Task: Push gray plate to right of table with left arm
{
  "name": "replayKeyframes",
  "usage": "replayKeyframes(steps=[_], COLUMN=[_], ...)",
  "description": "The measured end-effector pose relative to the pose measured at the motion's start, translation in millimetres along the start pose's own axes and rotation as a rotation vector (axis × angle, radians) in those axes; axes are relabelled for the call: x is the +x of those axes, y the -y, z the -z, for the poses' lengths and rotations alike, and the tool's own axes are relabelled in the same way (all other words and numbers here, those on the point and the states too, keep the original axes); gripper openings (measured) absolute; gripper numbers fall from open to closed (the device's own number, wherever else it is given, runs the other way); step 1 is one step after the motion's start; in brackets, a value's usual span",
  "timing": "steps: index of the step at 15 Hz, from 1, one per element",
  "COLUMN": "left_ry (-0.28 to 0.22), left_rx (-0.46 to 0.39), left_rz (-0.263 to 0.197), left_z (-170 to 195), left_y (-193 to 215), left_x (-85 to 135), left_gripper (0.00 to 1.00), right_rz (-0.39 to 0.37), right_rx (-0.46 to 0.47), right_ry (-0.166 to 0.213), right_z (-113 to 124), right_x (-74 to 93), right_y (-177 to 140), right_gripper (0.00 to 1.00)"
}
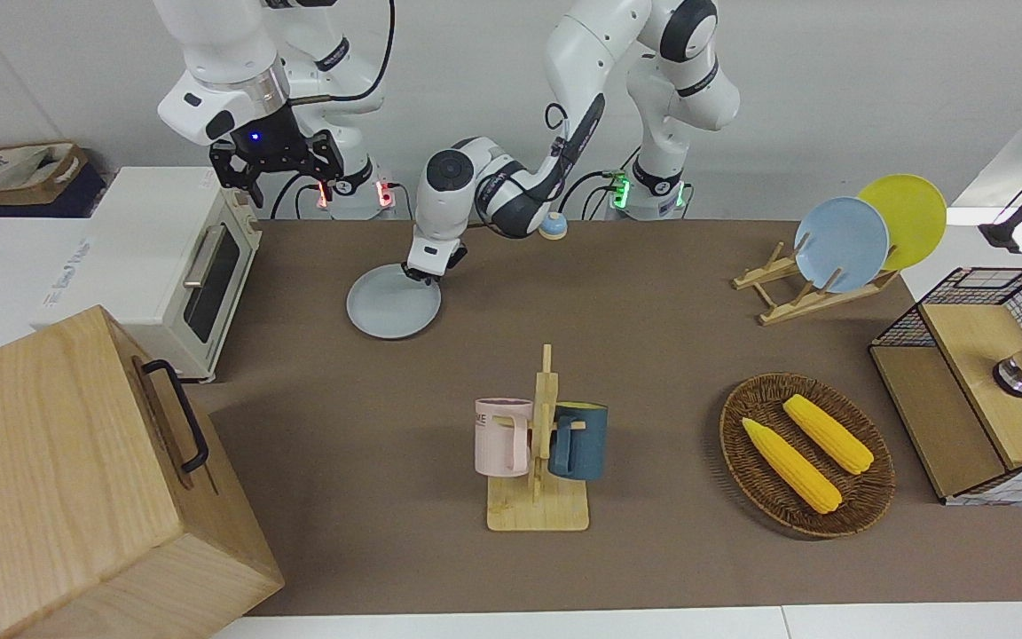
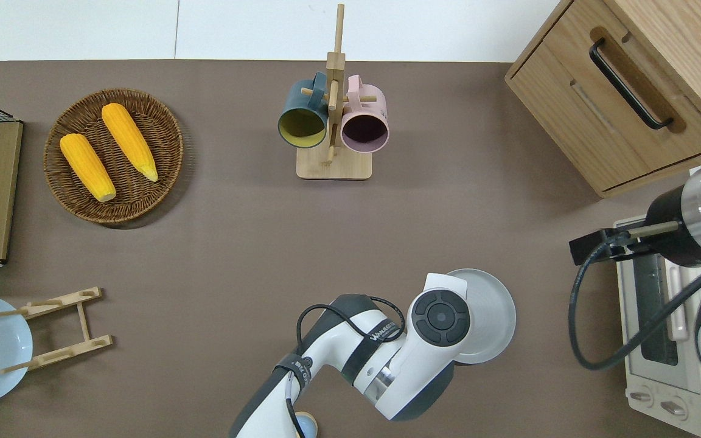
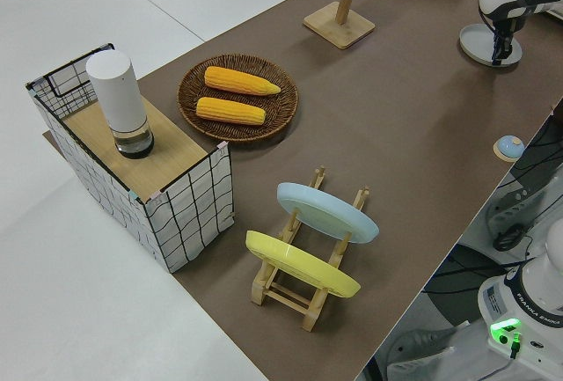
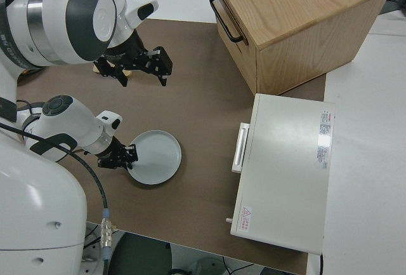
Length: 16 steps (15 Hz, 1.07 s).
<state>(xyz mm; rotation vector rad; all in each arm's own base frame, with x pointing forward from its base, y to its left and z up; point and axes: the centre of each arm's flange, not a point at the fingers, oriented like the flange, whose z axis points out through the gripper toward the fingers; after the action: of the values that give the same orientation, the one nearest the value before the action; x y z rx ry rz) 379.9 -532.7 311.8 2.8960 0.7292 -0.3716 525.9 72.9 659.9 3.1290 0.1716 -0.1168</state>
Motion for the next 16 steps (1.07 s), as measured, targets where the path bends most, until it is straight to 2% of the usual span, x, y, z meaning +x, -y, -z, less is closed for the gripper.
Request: replayKeyframes(steps=[7, 8, 11, 14, 16], left_ry=[-0.024, -0.022, -0.012, -0.006, -0.004], left_rx=[0.017, 0.027, 0.071, 0.115, 0.136], left_rz=[-0.020, -0.020, -0.026, -0.107, -0.149], left_z=[2.2, 3.6, 12.7, 41.9, 81.8], left_y=[-1.9, -1.9, -2.2, 1.4, 13.1], left_x=[3.2, 3.3, 3.9, 9.9, 25.1], left_gripper=[0.96, 1.00, 1.00, 1.00, 1.00], right_rz=[0.000, 0.000, 0.000, 0.000, 0.000], right_rx=[0.000, 0.000, 0.000, 0.000, 0.000], right_ry=[0.000, 0.000, 0.000, 0.000, 0.000], right_z=[0.0, 0.0, 0.0, 0.0, 0.0], right_x=[0.0, 0.0, 0.0, 0.0, 0.0], right_y=[0.0, 0.0, 0.0, 0.0, 0.0], right_gripper=[0.99, 0.99, 0.99, 0.99, 0.99])
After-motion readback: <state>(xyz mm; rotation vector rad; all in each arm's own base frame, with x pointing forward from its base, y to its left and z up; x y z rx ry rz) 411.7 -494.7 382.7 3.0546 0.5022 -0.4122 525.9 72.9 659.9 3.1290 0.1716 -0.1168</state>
